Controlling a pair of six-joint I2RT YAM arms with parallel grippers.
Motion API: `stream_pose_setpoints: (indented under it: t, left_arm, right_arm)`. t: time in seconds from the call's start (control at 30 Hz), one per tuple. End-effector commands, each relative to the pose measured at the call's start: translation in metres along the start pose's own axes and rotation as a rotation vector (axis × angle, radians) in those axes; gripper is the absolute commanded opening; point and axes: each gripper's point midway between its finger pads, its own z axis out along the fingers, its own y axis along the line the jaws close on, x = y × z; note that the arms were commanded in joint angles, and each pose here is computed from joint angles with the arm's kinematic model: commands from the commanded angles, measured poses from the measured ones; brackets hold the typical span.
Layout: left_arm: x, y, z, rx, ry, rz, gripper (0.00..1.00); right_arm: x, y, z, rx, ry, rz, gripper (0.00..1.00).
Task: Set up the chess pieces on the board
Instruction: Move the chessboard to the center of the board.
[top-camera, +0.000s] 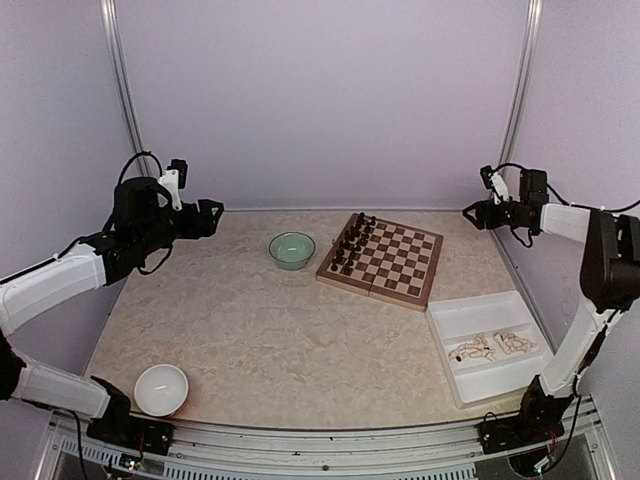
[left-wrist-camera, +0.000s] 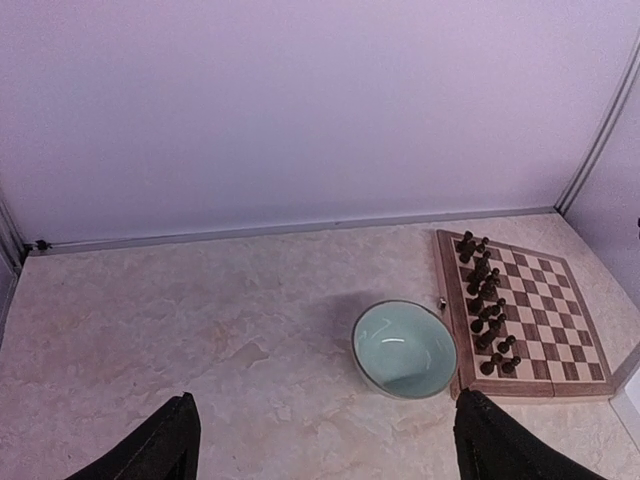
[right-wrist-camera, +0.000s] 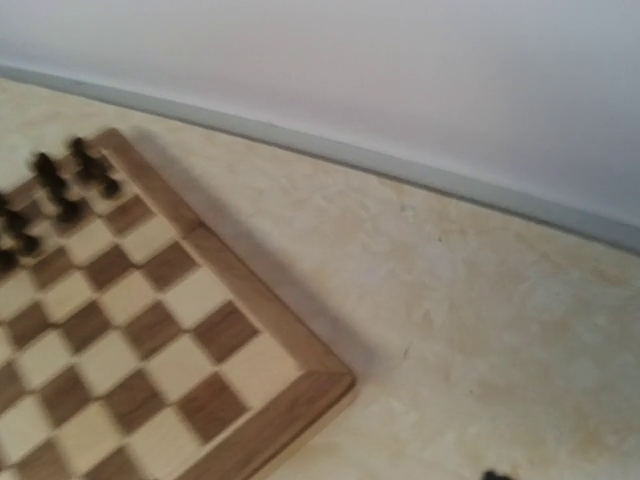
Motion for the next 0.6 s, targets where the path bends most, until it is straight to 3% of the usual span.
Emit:
stream_pose_setpoints:
  t: [0.0,0.17,0.33,0.57]
  left_arm:
    - [0.006,-0.028,0.011,0.084,0.042,0.051,0.87]
    - [0.023,-0.050,0.019,0.163,0.097,0.063,0.87]
    - [0.038,-0.067,0.025,0.221,0.148,0.078,0.87]
    - [0.052,-0.080,0.030,0.263,0.194,0.090,0.88]
  right_arm:
    - [0.036,-0.003,0.049,-0.037,0.174,0.104,0.66]
    - [0.055,0.000,0.103,-0.087,0.274,0.146,0.69]
    - [0.069,-0.001,0.145,-0.132,0.335,0.188,0.81]
    - [0.083,0.000,0.176,-0.162,0.377,0.192,0.84]
